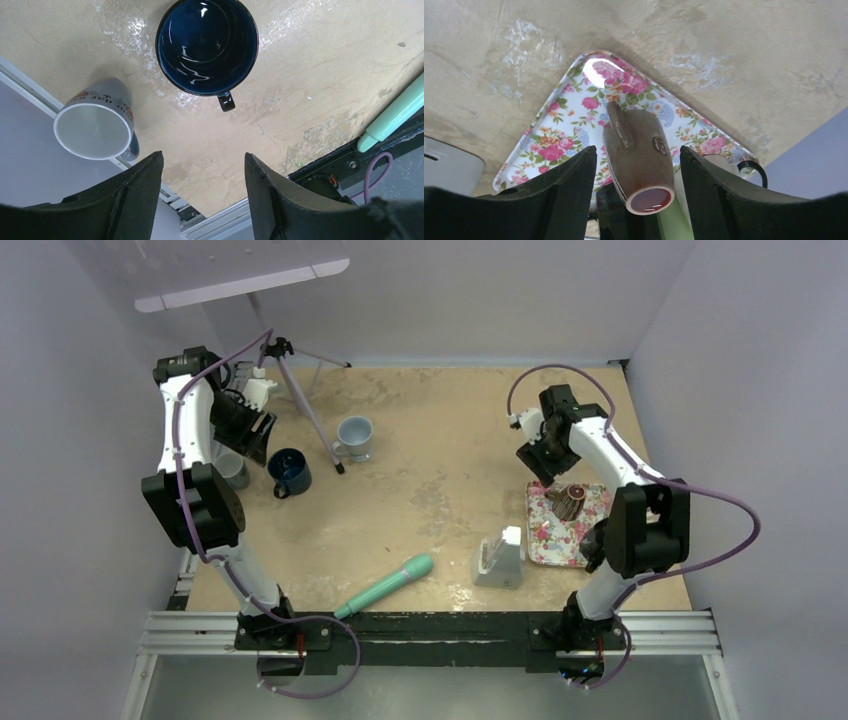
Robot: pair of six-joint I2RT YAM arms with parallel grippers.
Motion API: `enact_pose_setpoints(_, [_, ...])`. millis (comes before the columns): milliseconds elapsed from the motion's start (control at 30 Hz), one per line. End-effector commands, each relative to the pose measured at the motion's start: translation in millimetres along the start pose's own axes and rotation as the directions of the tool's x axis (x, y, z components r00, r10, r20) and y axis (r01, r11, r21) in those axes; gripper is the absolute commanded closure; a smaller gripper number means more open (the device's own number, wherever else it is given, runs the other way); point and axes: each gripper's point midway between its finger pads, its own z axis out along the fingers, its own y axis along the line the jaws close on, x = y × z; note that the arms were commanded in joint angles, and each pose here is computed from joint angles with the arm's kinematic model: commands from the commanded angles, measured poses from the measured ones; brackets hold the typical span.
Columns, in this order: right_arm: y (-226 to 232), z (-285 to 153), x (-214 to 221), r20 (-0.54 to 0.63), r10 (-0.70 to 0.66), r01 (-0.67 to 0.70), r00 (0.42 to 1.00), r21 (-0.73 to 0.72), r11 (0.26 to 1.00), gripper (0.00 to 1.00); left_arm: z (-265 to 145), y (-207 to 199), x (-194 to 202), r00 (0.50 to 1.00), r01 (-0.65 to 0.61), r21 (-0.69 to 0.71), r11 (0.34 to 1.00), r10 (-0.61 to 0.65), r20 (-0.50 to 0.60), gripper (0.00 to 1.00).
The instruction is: Turn the mug right side up
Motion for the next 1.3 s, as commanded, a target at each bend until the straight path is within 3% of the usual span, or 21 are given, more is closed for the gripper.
enact_pose_setpoints(0, [5, 20, 17, -0.1, -0.163, 0.162, 0.981, -0.025, 0.987, 0.33, -9, -7, -6, 0.998, -0.033, 0.005, 0.999, 0.033, 0.048, 0.35])
enact_pose_setpoints(133, [16, 35, 20, -0.121, -0.168, 0.157, 0.978, -0.091, 0.983, 0.32, -9, -8, -6, 0.998, -0.035, 0.005, 0.999, 0.035, 0.048, 0.35])
enact_pose_setpoints(500, [22, 60, 47, -0.213, -0.191, 0.174, 0.958, -0.094, 0.98, 0.41, -11, -12, -8, 0.997, -0.047, 0.011, 0.999, 0.046, 0.068, 0.36])
enact_pose_setpoints(767, [26, 70, 52, -0.217, -0.187, 0.169, 0.958, -0.098, 0.981, 0.86, -14, -13, -7, 0.996, -0.056, 0.007, 0.998, 0.056, 0.07, 0.36])
enact_pose_setpoints(867, [20, 59, 39, -0.174, -0.17, 0.158, 0.97, -0.077, 0.984, 1.0, -16, -16, -7, 0.996, -0.051, 0.016, 0.999, 0.049, 0.073, 0.35])
enact_pose_setpoints(967, [11, 38, 20, -0.101, -0.122, 0.12, 0.987, -0.03, 0.992, 1.0, -27, -33, -19, 0.99, -0.032, 0.075, 0.997, 0.021, 0.14, 0.35])
enact_pose_setpoints(1100, [-7, -7, -17, 0.061, -0.041, 0.039, 0.997, 0.049, 0.998, 1.0, -52, -83, -53, 0.956, -0.061, 0.235, 0.97, -0.01, 0.292, 0.32])
enact_pose_setpoints(1267, [-33, -89, -68, 0.325, 0.028, -0.074, 0.945, 0.13, 0.989, 1.0, -83, -161, -91, 0.893, -0.191, 0.412, 0.891, -0.017, 0.45, 0.31])
